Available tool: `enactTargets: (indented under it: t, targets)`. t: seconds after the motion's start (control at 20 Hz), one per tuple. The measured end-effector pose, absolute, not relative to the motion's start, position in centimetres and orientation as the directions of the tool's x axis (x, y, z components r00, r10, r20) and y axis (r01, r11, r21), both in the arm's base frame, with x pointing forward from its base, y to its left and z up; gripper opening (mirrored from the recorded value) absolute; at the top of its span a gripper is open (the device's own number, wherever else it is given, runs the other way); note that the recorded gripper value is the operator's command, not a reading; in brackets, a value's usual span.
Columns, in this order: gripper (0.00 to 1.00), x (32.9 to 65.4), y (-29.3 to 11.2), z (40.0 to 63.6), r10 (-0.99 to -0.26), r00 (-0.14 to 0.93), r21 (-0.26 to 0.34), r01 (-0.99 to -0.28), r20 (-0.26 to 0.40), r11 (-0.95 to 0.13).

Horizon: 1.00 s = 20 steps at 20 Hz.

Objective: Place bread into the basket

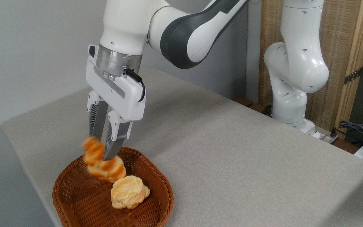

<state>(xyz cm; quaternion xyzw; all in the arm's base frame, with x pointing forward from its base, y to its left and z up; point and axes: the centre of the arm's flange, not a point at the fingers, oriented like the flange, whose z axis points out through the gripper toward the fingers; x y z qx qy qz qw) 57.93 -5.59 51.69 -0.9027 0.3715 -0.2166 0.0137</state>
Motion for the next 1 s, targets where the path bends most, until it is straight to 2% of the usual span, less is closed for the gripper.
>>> enactTargets:
  t: [0.3, 0.6, 0.85, 1.0]
  targets:
    - [1.0, 58.0, -5.6, 51.5, -0.676, 0.632, -0.184, -0.665, 0.378, -0.724]
    - [1.0, 57.9, -5.4, 51.8, -0.631, 0.674, -0.156, -0.626, 0.384, -0.764]
    - [1.0, 56.4, -3.7, 51.4, -0.617, 0.735, -0.056, -0.63, 0.281, -0.775]
    - [1.0, 55.1, -2.9, 51.9, -0.655, 0.735, -0.045, -0.658, 0.176, -0.751]
